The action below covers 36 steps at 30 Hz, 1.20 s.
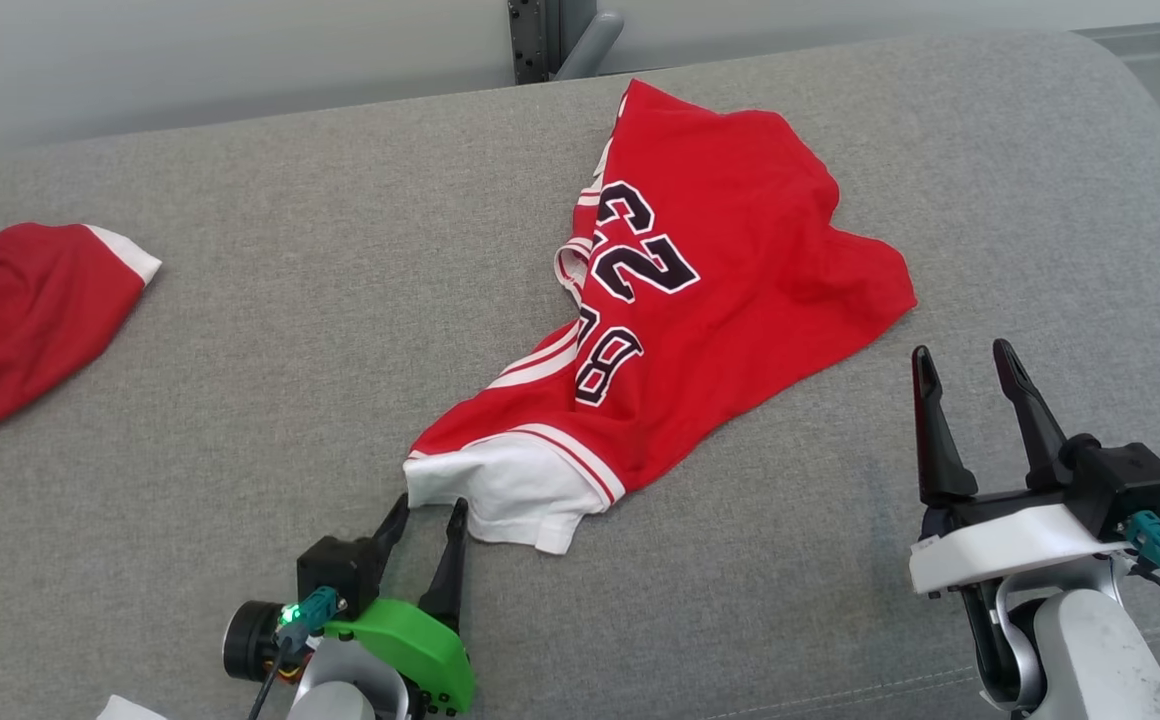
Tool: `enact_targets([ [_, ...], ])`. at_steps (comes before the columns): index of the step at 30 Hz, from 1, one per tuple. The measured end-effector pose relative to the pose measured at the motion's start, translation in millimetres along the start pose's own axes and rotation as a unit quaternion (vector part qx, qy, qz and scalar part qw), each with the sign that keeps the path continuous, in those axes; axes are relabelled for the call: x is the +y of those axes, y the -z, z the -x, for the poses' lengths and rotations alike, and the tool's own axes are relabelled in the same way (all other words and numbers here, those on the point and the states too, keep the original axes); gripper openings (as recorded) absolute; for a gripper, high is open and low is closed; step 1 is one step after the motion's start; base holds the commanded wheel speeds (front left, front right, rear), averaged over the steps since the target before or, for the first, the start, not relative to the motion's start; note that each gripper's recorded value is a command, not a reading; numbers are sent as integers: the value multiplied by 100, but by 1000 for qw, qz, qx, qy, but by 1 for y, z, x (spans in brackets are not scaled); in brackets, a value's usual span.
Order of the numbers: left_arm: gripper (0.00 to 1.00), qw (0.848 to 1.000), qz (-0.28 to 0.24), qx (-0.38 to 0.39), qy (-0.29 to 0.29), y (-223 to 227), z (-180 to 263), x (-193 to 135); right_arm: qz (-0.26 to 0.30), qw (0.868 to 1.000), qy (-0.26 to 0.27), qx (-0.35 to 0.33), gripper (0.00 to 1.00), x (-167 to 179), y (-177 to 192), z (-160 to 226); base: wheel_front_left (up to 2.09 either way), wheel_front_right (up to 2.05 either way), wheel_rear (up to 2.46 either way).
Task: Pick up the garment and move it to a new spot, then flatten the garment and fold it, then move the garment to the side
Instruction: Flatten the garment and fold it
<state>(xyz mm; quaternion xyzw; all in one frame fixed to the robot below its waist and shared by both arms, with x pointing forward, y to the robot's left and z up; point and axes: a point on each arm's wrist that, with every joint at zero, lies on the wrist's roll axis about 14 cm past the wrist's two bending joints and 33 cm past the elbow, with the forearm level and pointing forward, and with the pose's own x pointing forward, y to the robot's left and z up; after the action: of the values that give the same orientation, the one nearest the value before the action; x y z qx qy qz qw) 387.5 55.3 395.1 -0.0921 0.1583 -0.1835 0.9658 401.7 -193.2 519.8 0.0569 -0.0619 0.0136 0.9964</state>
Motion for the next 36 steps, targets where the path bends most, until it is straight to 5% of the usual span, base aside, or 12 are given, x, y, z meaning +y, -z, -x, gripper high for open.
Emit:
enact_targets([
  [2, 49, 1000, 2, 1, 4, 0, 0, -2, 0, 1000, 1, 0, 100, -1, 0, 0, 0, 0, 0],
  [9, 31, 1000, 3, -3, 11, -2, -1, -6, -1, 1000, 3, 0, 100, -2, 0, 1, 0, 0, 0],
  [14, 1, 1000, 6, -8, 14, -6, -1, -9, 0, 1000, 10, -1, 100, -6, -1, 2, 0, 0, 0],
  [22, 0, 998, 26, -49, -42, -22, 21, 20, -10, 996, 75, 48, 100, -46, 30, 10, 0, 0, 0],
  [36, 0, 985, 34, -105, -131, -46, 63, 69, -39, 987, 45, 146, 100, -18, 88, -19, 0, 0, 0],
])
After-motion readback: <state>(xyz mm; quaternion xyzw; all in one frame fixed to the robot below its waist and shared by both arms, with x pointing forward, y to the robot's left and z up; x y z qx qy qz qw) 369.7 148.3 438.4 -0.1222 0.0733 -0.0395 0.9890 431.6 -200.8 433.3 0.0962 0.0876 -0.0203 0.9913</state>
